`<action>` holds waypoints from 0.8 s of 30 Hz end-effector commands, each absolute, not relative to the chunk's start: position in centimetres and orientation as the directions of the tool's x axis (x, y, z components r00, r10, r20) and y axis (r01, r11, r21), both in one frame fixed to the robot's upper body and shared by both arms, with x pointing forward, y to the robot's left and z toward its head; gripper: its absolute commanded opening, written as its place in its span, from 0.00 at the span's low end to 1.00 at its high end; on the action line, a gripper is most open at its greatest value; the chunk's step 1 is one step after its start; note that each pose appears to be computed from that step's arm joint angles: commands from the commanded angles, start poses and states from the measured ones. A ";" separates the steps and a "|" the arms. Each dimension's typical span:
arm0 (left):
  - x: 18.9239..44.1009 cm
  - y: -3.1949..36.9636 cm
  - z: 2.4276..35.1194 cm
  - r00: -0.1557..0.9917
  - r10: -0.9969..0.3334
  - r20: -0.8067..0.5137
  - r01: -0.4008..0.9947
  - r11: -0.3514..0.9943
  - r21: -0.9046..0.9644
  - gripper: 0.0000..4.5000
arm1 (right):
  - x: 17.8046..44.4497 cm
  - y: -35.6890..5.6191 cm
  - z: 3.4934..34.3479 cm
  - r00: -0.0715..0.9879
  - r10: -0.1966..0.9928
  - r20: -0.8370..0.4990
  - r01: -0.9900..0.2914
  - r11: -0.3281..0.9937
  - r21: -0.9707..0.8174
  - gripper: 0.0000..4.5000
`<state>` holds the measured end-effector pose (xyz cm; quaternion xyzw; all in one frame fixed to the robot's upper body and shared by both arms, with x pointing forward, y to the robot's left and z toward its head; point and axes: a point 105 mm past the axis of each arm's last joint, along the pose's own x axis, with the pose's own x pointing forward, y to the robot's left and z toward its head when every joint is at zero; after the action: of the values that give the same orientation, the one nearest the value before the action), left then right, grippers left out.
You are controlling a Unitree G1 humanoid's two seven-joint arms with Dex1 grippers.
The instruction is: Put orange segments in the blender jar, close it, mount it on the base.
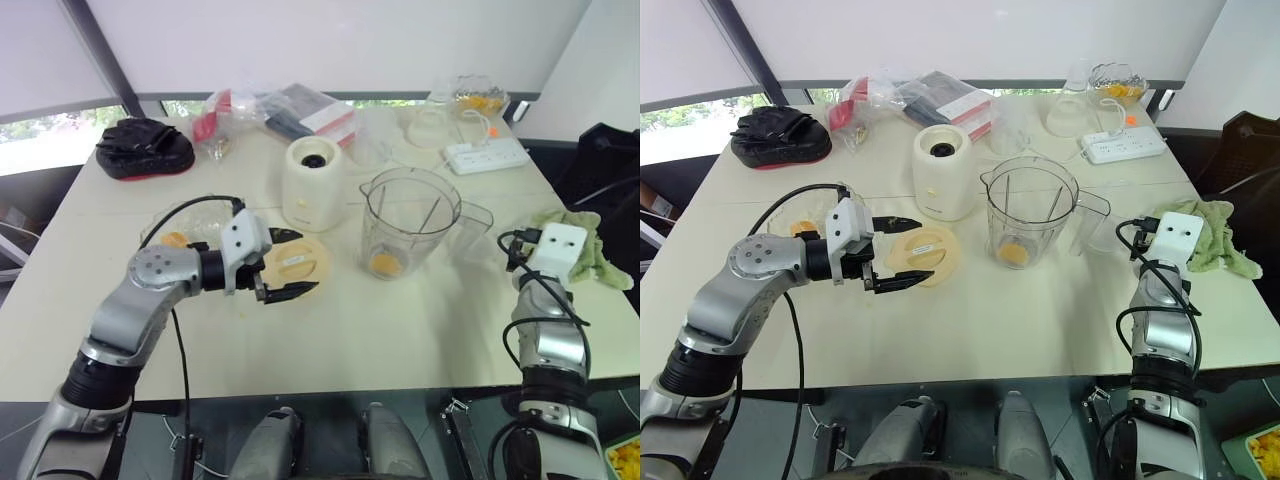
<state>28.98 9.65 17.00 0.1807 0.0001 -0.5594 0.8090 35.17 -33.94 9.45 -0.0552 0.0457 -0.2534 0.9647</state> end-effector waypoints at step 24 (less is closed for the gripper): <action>29.0 9.5 18.2 0.375 -0.907 -0.194 0.890 0.293 0.350 1.00 | 35.7 -35.9 11.9 0.843 -0.535 0.058 0.538 0.832 -0.138 0.02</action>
<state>29.16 9.77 17.27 0.1878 -0.0014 -0.5549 0.8104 35.89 -35.05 10.79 -0.0616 0.0050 -0.2669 0.9617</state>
